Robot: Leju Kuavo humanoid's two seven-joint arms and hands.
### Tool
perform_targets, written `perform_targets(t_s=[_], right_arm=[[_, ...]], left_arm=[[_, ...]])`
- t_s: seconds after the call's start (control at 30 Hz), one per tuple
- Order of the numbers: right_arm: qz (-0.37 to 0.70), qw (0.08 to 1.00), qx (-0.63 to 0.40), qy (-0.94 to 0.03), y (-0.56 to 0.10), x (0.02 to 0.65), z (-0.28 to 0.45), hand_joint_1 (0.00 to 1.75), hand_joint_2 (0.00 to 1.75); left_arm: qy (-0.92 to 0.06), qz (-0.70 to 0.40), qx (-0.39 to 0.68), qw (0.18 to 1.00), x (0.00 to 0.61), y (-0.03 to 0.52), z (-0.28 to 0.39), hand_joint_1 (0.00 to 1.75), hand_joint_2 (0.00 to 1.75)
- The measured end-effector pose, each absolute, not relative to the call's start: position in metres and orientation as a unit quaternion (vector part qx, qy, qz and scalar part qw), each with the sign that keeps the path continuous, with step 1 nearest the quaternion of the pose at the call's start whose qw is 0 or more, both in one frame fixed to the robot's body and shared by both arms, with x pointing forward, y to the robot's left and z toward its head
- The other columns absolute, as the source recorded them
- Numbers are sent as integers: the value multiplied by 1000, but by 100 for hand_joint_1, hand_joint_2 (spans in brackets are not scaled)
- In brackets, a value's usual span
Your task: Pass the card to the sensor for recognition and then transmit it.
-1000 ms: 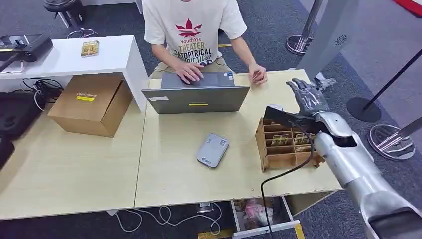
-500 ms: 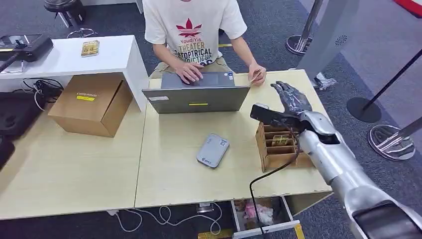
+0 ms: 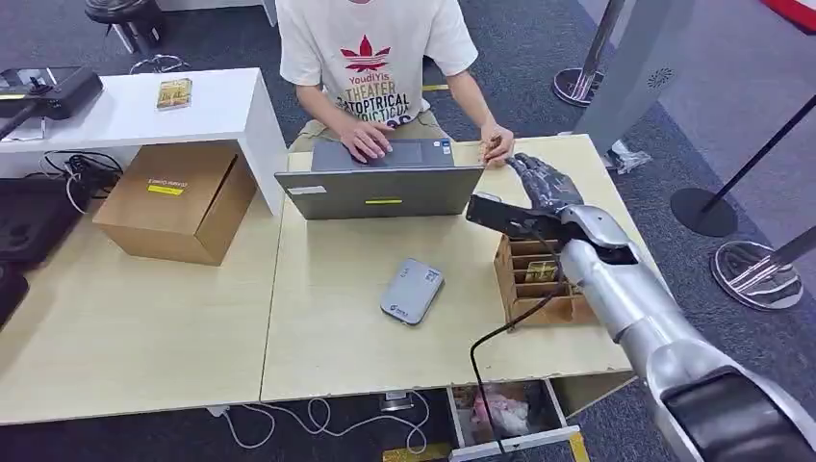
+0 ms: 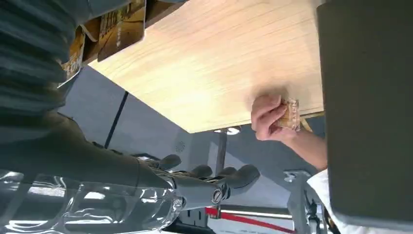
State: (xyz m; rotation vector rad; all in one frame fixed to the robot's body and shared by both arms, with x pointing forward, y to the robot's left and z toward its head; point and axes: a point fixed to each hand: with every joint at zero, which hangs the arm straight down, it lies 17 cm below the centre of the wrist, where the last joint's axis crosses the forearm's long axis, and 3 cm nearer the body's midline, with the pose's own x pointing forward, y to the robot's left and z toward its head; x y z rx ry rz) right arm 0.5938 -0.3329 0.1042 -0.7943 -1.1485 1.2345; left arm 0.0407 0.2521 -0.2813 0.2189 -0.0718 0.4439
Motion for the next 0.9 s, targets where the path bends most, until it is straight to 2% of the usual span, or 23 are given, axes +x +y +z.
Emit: perform_targets(t_s=[0.9], right_arm=[[542,606,-365,-454,-373,588,94,0,175]], left_arm=[[-40,213,110,970,42,257,-282,0,0]])
